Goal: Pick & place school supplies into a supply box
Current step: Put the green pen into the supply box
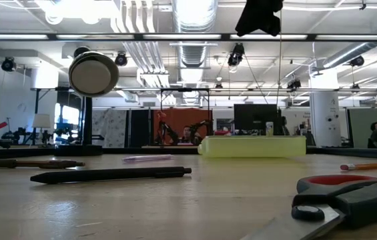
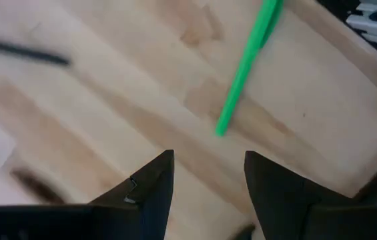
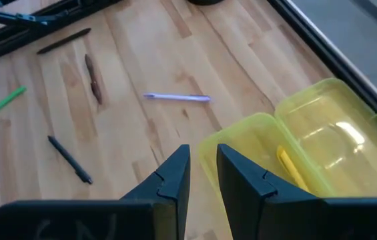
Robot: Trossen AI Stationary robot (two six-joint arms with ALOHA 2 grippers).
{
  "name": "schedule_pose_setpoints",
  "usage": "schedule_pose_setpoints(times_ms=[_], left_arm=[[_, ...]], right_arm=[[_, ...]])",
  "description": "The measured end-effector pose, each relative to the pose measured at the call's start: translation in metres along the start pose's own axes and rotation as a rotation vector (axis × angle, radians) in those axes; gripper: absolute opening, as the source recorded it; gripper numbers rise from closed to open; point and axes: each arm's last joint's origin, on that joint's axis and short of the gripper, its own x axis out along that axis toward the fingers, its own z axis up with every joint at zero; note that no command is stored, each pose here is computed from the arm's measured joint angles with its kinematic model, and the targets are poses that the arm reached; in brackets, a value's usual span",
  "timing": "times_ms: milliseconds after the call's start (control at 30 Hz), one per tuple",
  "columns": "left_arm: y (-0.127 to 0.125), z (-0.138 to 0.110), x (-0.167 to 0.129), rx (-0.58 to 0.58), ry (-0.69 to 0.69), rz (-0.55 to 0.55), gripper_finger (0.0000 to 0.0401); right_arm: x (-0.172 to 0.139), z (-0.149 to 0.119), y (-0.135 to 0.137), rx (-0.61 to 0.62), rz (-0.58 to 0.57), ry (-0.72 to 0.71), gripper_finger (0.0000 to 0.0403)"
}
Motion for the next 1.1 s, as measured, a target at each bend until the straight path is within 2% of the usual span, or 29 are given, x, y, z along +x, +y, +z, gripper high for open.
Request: schedule_pose_setpoints(times_ms=[100, 267, 333, 533, 700, 800, 1100], left_arm=[[-0.002, 0.009, 0.013, 0.033, -0.018, -0.002, 0.0167], [-0.004, 0.019, 0.035, 0.061, -0.008, 0.002, 0.0167], [-0.004, 0.017, 0.041, 0.062, 0.020, 0.002, 0.0167], [-0.008, 0.009, 0.062, 0.090, 0.076, -0.091, 0.0165], [-0.010, 0.006, 0.080, 0.170, 0.067, -0.103, 0.0155], [-0.010, 0.004, 0.090, 0.174, 0.078, -0.103, 0.0148], [-0.012, 0.001, 0.106, 0.174, 0.125, -0.128, 0.0090]], right_arm=[[-0.003, -0.002, 0.005, 0.016, 0.045, 0.007, 0.0068], [-0.007, -0.011, 0.024, -0.048, 0.275, 0.086, 0.0068], [-0.008, -0.016, 0.033, -0.068, 0.324, 0.113, 0.0068], [-0.008, -0.029, 0.054, -0.130, 0.369, 0.150, 0.0068], [-0.009, -0.035, 0.061, -0.120, 0.380, 0.172, 0.0068], [-0.010, -0.037, 0.064, -0.108, 0.390, 0.180, 0.0068], [-0.025, -0.041, 0.068, -0.120, 0.423, 0.167, 0.0068]])
